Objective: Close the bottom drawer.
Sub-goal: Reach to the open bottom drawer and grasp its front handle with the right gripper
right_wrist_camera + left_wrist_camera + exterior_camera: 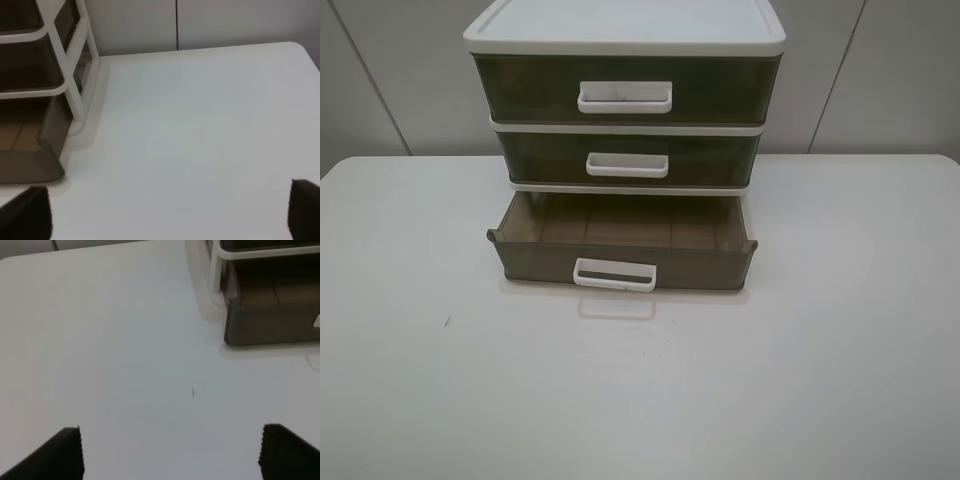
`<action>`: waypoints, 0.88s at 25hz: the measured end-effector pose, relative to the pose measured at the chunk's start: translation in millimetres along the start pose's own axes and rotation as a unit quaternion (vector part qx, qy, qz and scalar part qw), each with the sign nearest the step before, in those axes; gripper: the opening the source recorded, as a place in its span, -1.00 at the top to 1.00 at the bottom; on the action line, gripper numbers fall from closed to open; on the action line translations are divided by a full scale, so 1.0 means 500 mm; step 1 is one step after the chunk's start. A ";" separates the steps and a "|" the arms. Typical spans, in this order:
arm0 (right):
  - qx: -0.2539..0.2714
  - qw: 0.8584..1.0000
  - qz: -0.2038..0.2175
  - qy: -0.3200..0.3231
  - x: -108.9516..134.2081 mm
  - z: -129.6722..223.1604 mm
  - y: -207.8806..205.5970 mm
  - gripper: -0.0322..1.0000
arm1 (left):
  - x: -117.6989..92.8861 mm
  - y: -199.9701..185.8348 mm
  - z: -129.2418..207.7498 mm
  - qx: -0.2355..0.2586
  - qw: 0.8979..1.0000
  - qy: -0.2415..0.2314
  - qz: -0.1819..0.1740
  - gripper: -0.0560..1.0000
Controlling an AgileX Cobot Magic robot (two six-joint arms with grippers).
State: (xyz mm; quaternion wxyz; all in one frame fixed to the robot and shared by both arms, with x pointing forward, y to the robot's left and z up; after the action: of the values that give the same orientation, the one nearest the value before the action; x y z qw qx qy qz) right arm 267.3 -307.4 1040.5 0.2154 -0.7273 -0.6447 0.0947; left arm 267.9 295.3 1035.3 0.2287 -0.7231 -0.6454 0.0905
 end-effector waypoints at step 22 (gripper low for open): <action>0.075 0.997 -0.022 -0.025 0.012 -0.006 0.041 -0.67 | 0.000 0.000 0.000 0.000 1.000 0.000 0.000 -0.47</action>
State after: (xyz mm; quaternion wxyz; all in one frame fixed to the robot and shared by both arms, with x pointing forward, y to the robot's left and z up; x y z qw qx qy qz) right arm 287.8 -303.6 1034.9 0.2553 -0.6917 -0.6571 0.1566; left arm 267.9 295.3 1035.3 0.2287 -0.7231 -0.6454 0.0905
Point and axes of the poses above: a point on each arm's last joint axis where the gripper is mounted, y pointing out along that axis toward the gripper, x along the wrist's bending axis when the last joint is at zero, z = x × y, the point moved 4 cm from there along y, pointing out along that axis toward the gripper, and after that the axes turned 7 degrees about y, right-handed, at the moved point
